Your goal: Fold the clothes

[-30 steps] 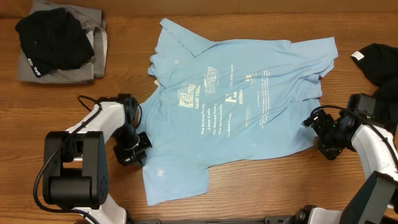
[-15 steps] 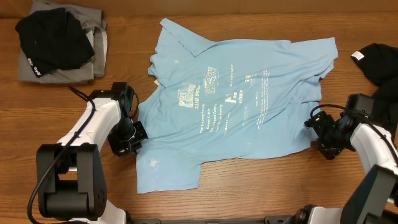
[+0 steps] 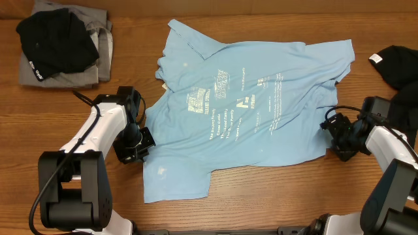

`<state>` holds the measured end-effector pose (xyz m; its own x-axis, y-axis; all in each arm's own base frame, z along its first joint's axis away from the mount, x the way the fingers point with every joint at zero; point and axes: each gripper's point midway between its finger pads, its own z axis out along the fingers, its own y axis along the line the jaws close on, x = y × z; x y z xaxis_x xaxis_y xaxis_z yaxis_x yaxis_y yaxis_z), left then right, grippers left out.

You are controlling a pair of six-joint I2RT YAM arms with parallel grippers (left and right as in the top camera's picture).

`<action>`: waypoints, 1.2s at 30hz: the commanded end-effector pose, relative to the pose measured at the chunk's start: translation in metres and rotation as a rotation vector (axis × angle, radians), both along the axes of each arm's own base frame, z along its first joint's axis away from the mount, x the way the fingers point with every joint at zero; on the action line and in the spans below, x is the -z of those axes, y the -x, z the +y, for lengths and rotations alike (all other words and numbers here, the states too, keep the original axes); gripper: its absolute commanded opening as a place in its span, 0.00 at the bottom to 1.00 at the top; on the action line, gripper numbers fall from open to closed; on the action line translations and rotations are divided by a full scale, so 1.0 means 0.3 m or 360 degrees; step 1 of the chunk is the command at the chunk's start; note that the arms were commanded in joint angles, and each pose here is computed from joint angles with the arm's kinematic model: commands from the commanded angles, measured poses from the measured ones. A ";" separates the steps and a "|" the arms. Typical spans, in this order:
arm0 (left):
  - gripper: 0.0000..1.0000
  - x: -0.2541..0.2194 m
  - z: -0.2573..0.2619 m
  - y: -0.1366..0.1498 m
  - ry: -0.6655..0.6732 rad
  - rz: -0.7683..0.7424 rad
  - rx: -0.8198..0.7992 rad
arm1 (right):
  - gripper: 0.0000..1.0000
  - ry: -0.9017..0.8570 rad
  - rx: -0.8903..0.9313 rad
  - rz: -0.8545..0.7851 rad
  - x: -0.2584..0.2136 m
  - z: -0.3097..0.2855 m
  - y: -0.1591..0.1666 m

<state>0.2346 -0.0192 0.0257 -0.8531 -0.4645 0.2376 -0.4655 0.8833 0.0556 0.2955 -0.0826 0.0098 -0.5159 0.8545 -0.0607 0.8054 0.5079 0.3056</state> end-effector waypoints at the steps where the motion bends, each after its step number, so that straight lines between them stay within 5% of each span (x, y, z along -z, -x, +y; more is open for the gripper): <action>1: 0.04 -0.020 0.013 -0.019 -0.0019 -0.0046 0.0031 | 0.80 0.0008 0.0124 0.0073 0.040 -0.030 0.024; 5: 0.04 -0.020 0.013 -0.019 -0.0019 -0.0046 0.0031 | 0.68 0.0105 0.0183 0.0105 0.041 -0.086 0.039; 16: 0.04 -0.019 0.002 -0.024 0.0001 -0.0057 0.0032 | 0.56 0.0284 0.0253 0.0308 0.065 -0.144 0.126; 30: 0.04 -0.019 -0.003 -0.024 0.0010 -0.0057 0.0035 | 0.54 0.0100 0.0197 0.0291 0.190 -0.094 0.076; 36: 0.04 -0.019 -0.003 -0.025 0.0010 -0.0060 0.0035 | 0.40 0.0090 0.0196 0.0369 0.194 -0.084 0.114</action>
<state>0.2359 -0.0195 0.0254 -0.8548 -0.4638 0.2330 -0.4652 0.8837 0.0524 0.3005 -0.1364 -0.0023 -0.3943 0.8999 -0.1864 0.8899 0.4245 0.1672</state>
